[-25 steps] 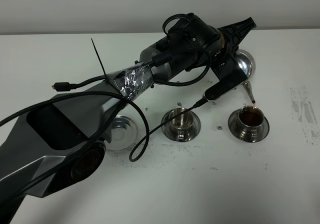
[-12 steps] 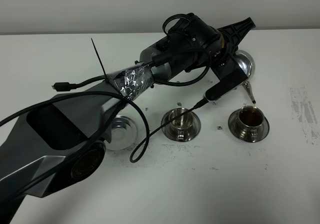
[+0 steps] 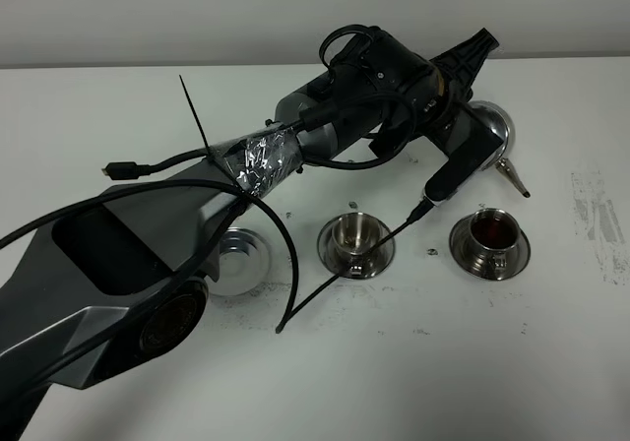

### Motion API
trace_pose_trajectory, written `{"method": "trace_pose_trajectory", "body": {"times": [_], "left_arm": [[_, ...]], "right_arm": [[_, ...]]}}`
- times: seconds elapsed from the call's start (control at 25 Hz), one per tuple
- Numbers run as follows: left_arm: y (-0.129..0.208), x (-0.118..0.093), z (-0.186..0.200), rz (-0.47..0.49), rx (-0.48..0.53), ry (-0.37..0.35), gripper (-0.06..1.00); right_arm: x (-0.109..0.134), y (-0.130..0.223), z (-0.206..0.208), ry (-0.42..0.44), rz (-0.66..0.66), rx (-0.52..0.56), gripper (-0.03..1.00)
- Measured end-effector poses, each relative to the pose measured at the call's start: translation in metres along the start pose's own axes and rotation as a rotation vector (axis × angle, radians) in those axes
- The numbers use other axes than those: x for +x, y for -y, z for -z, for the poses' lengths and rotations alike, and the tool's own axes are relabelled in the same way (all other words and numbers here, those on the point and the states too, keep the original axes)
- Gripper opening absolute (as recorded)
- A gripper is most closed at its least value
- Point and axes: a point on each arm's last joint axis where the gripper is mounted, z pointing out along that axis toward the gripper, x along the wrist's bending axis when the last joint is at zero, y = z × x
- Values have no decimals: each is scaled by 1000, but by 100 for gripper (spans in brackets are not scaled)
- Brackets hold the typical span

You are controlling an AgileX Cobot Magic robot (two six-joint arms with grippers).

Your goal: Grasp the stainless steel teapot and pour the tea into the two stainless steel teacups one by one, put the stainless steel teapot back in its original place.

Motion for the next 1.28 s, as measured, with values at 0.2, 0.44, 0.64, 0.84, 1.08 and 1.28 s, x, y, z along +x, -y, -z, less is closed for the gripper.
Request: {"method": "trace_pose_trajectory", "body": {"times": [0.2,0.44,0.64,0.84,1.08,1.28], "left_arm": [[1,3,4,128,1,-12,17],[2,3,6,519,0,-3,17],[1,-3,6,810,17,62,17],[1,-11,7,1003,59,151,17],[2,-16,8,1134,94,199,17],[2,-22,8,1161,123,254,17]], "right_arm": [[0,0,0,0,0,0,52],[0,0,0,0,0,0,52],[0,0,0,0,0,0,52],[0,0,0,0,0,0,52],[0,0,0,0,0,0,52],[0,0,0,0,0,0,52]]}}
